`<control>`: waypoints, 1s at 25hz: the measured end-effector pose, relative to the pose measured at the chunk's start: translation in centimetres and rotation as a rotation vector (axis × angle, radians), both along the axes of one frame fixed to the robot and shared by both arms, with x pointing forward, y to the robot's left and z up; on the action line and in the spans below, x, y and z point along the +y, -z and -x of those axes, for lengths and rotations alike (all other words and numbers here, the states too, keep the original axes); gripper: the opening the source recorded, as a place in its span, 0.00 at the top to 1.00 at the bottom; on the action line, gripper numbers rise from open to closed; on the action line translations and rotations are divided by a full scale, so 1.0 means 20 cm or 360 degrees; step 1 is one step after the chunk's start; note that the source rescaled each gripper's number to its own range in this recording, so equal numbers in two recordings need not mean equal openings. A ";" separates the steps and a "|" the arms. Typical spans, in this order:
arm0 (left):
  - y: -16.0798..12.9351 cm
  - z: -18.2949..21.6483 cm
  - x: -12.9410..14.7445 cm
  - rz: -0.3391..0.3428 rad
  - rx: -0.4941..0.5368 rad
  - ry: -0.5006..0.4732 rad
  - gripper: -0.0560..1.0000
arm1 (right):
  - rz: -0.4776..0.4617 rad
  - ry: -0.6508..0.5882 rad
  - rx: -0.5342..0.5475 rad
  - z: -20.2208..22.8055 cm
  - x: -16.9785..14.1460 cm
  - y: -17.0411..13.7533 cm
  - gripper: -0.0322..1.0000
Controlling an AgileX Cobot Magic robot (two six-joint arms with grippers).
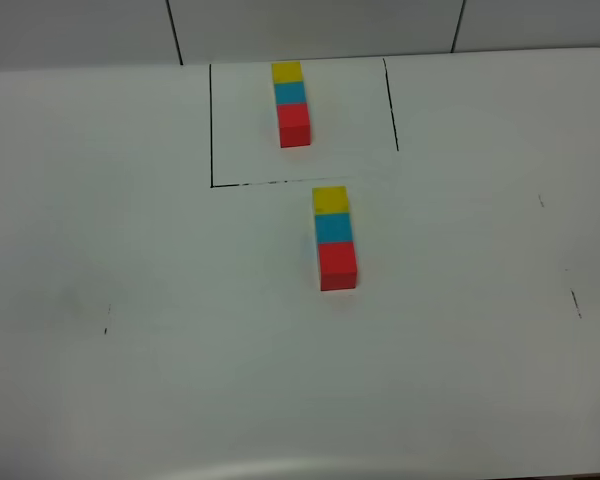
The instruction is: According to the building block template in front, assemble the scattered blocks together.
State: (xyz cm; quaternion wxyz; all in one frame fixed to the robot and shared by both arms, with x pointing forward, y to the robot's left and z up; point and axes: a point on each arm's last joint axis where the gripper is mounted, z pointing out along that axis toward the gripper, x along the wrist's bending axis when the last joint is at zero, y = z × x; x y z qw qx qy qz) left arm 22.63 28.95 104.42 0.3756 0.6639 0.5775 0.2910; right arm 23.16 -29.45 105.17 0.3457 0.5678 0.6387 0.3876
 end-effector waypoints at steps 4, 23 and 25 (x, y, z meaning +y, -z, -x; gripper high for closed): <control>0.00 0.00 0.00 0.0000 0.0000 0.0000 0.32 | 0.0003 0.0037 0.0000 0.00 0.00 0.00 0.26; 0.00 0.00 0.00 0.0000 0.0000 0.0000 0.32 | 0.0005 0.0060 0.0000 0.00 0.00 0.00 0.26; 0.00 0.00 0.00 0.0000 0.0000 0.0000 0.32 | 0.0004 0.0060 0.0000 0.00 0.00 0.00 0.26</control>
